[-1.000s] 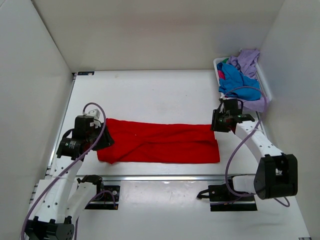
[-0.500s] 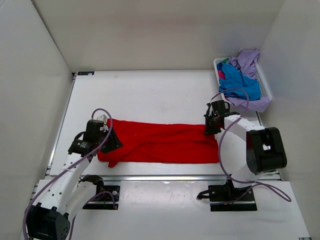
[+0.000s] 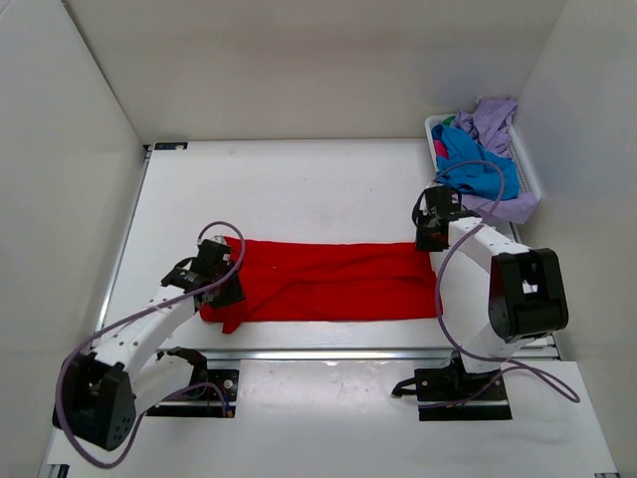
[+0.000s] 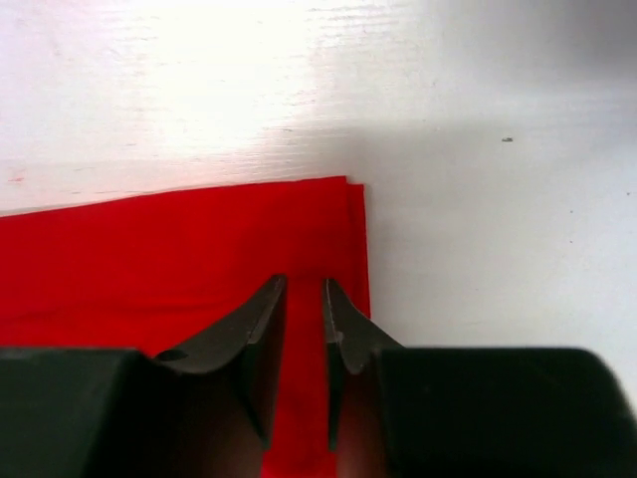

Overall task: Fold and stack the t-shirts
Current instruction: Rotate the tshirt 90 degrees

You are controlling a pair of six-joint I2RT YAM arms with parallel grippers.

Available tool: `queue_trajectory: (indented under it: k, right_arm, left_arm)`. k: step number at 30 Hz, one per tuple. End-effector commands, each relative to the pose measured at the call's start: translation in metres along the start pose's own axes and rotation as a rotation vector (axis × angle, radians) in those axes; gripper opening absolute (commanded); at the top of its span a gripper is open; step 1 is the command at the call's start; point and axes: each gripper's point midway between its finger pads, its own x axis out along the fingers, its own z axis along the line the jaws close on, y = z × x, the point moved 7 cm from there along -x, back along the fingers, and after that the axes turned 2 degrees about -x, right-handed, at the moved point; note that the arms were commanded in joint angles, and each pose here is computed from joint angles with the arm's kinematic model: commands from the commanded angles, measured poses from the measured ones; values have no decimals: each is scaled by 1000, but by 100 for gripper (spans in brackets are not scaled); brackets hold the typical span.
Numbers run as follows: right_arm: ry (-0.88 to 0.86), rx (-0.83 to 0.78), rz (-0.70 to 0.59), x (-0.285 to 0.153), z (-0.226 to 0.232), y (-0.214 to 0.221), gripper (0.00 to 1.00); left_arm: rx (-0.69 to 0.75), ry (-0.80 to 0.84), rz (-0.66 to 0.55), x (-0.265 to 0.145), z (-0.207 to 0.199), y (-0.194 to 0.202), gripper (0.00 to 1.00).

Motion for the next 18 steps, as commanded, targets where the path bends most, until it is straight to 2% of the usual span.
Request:
queue_trajectory:
  k: [1, 7, 18]
  right_arm:
    - [-15, -5, -98, -16, 3, -18, 19]
    - [-85, -27, -93, -16, 6, -4, 20]
    - [-131, -36, 83, -1, 16, 39, 19]
  left_arm:
    - [36, -71, -43, 10, -3, -12, 47]
    - [44, -161, -12, 35, -6, -11, 36]
    - [54, -210, -29, 68, -30, -55, 27]
